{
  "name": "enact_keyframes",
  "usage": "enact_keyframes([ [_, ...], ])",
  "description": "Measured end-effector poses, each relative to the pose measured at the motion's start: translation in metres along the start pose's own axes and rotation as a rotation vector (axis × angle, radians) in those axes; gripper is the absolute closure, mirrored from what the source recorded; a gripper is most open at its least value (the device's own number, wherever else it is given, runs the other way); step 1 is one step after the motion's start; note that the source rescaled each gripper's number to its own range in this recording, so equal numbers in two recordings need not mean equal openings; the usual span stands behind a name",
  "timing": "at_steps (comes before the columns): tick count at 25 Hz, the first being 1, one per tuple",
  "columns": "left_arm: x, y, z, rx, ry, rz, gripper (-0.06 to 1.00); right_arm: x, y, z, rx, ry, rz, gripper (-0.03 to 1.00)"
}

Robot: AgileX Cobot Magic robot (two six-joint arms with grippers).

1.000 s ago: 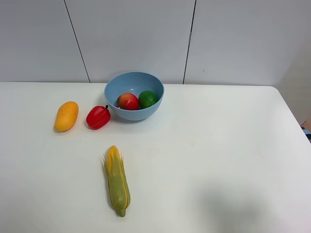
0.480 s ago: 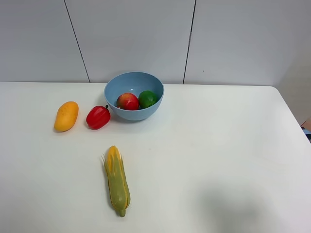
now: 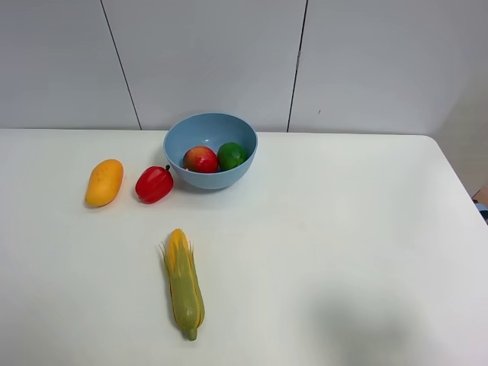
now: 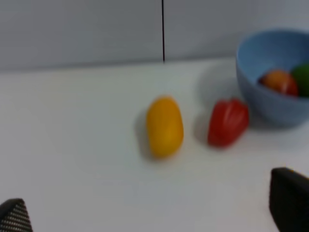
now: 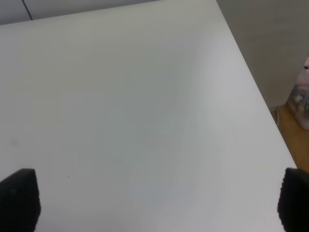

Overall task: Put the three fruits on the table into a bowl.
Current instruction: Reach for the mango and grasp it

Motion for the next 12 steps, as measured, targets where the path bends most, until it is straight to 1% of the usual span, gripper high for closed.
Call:
enact_keyframes([
  [4, 0.070, 0.005, 0.029, 0.002, 0.015, -0.007, -0.06, 0.000, 0.000, 0.000, 0.000, 0.000, 0.000, -0.02],
  [6, 0.114, 0.004, 0.032, -0.004, 0.063, -0.021, -0.06, 0.000, 0.000, 0.000, 0.000, 0.000, 0.000, -0.02],
  [8, 0.155, 0.002, 0.025, -0.014, 0.142, -0.040, -0.06, 0.000, 0.000, 0.000, 0.000, 0.000, 0.000, -0.02],
  [10, 0.197, -0.002, 0.007, -0.022, 0.256, -0.063, -0.06, 0.000, 0.000, 0.000, 0.000, 0.000, 0.000, -0.02],
  [12, 0.228, -0.006, -0.010, -0.021, 0.336, -0.079, -0.06, 0.000, 0.000, 0.000, 0.000, 0.000, 0.000, -0.02],
])
Point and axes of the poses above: a point on each arm's last joint axis where the gripper is mounted, x pointing out along that axis toward the gripper, y along the wrist's bending axis when the last joint is at zero, z = x × y, the point moved 1 cm from there along x, pointing out along that axis toward the gripper, and after that the axes turned 12 degrees about x, right-handed, at the moved point
